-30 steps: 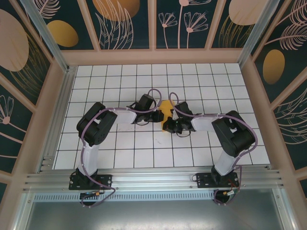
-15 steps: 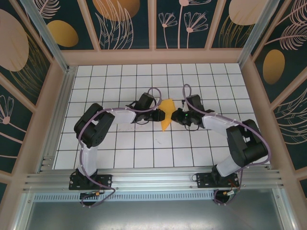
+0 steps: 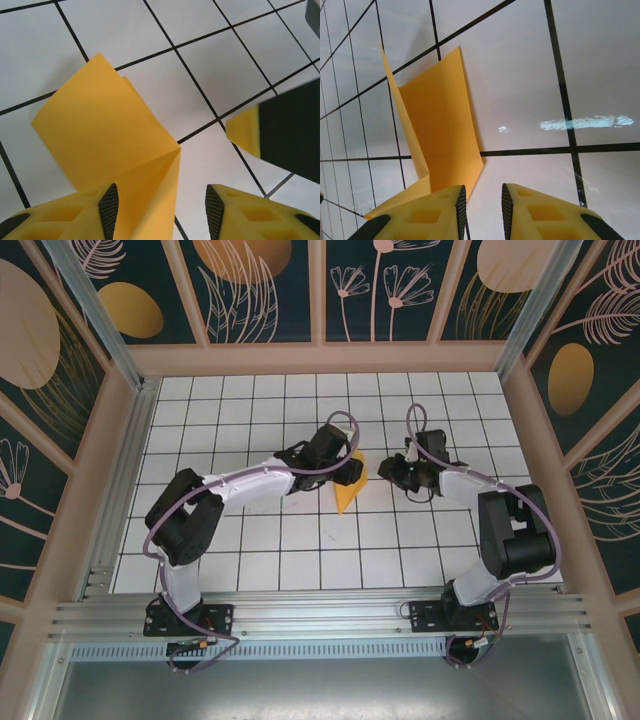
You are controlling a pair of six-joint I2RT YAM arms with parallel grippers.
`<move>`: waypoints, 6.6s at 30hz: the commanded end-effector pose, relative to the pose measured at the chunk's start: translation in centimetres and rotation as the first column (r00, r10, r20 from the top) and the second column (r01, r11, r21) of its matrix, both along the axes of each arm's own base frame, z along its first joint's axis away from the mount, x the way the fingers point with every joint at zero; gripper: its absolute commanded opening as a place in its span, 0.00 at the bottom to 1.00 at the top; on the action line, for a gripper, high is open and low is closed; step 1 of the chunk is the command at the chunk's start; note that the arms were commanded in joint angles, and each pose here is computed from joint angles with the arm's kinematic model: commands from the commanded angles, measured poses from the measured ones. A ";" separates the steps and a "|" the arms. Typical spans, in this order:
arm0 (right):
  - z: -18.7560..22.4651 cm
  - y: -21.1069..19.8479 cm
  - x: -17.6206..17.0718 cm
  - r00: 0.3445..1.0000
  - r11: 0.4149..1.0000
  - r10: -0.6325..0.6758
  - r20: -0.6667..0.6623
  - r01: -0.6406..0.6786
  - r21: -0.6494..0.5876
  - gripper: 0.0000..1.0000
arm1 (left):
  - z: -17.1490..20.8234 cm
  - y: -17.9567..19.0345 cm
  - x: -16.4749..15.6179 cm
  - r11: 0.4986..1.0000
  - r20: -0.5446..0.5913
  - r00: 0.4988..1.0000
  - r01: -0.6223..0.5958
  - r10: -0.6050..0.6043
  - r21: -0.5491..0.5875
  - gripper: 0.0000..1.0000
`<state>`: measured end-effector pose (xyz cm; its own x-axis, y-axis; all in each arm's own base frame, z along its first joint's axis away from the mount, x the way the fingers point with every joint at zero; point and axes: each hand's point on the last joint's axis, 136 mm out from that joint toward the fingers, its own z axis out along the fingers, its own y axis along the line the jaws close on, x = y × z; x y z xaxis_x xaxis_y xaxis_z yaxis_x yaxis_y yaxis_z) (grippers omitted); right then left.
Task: Fold a paper plane with a square sheet of paper (pick it up from the middle)
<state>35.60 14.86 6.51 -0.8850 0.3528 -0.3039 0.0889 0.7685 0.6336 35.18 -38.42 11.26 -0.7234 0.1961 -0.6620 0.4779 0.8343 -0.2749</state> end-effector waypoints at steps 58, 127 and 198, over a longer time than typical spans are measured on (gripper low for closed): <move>1.5 -2.8 -1.0 0.997 0.999 -0.013 0.078 0.016 -0.040 0.35 | -4.4 -1.3 -3.5 0.889 0.056 0.974 -0.223 0.219 0.401 0.53; 0.7 6.0 -2.0 0.987 0.982 0.161 0.016 -0.162 0.093 0.16 | -3.9 -1.3 -3.5 0.842 -0.294 0.956 -0.149 -0.012 -0.519 0.20; -1.6 -1.5 -1.0 0.999 0.984 -0.019 -0.050 0.010 -0.176 0.13 | -4.0 -3.0 -1.7 0.932 -0.240 0.965 0.012 -0.106 -0.362 0.00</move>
